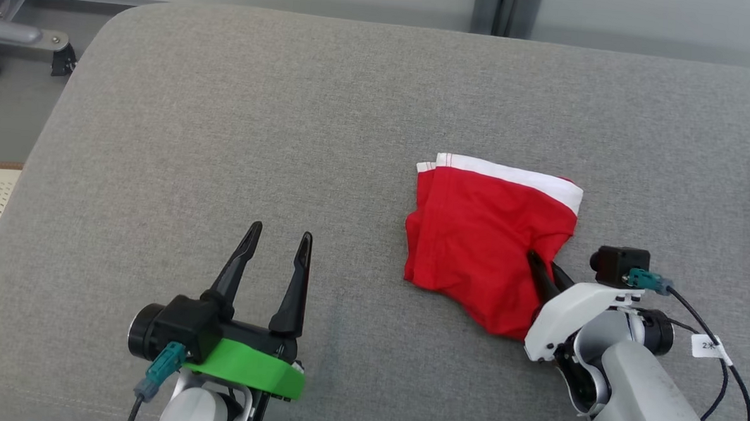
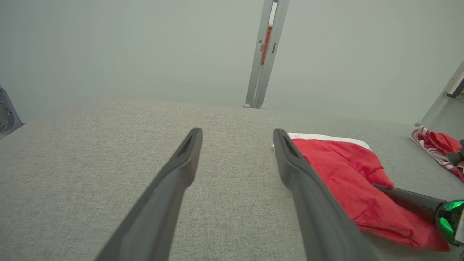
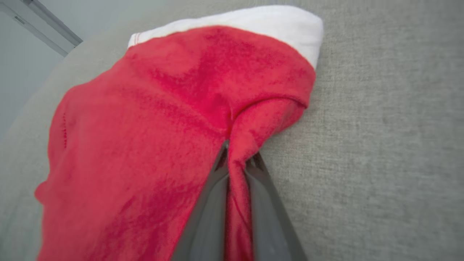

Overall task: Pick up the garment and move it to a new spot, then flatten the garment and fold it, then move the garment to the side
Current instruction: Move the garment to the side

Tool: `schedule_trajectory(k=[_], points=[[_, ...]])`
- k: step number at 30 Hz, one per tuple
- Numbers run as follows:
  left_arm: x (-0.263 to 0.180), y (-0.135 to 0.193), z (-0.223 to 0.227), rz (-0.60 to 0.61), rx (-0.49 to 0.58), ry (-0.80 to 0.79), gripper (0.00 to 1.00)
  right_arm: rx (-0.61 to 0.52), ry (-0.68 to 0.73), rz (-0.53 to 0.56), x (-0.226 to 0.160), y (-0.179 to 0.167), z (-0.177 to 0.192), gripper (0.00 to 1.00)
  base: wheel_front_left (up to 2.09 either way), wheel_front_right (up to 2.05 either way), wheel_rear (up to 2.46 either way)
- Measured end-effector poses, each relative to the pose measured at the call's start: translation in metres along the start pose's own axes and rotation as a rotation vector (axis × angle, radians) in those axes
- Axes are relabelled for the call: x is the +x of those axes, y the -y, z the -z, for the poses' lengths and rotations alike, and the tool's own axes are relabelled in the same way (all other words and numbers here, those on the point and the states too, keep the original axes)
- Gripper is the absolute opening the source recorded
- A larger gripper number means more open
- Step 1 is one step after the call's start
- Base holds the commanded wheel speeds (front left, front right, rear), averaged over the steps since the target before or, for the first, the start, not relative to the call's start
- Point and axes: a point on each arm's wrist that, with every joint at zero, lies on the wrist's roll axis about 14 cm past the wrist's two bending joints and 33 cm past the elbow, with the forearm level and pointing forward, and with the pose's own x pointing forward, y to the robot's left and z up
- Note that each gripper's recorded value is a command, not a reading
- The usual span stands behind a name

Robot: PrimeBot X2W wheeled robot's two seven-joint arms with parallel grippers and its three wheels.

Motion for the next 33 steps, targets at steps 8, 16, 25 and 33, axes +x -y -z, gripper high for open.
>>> schedule_trajectory(k=[8, 16, 25, 33], points=[[0.011, 0.028, 0.002, 0.093, 0.005, 0.001, 1.00, -0.274, 0.030, 0.049, -0.019, 0.028, -0.028, 0.00, 0.00, 0.00, 0.00], [0.036, 0.074, 0.006, 0.248, 0.002, 0.004, 1.00, -0.537, 0.060, 0.122, -0.047, 0.075, -0.084, 0.00, 0.00, 0.00, 0.00], [0.078, 0.120, 0.016, 0.407, -0.006, 0.017, 1.00, -0.694, 0.055, 0.288, -0.077, 0.156, -0.143, 0.00, 0.00, 0.00, 0.00], [0.109, 0.143, 0.046, 0.523, -0.020, -0.009, 1.00, -0.735, -0.049, 0.459, -0.093, 0.238, -0.151, 0.00, 0.00, 0.00, 0.00]])
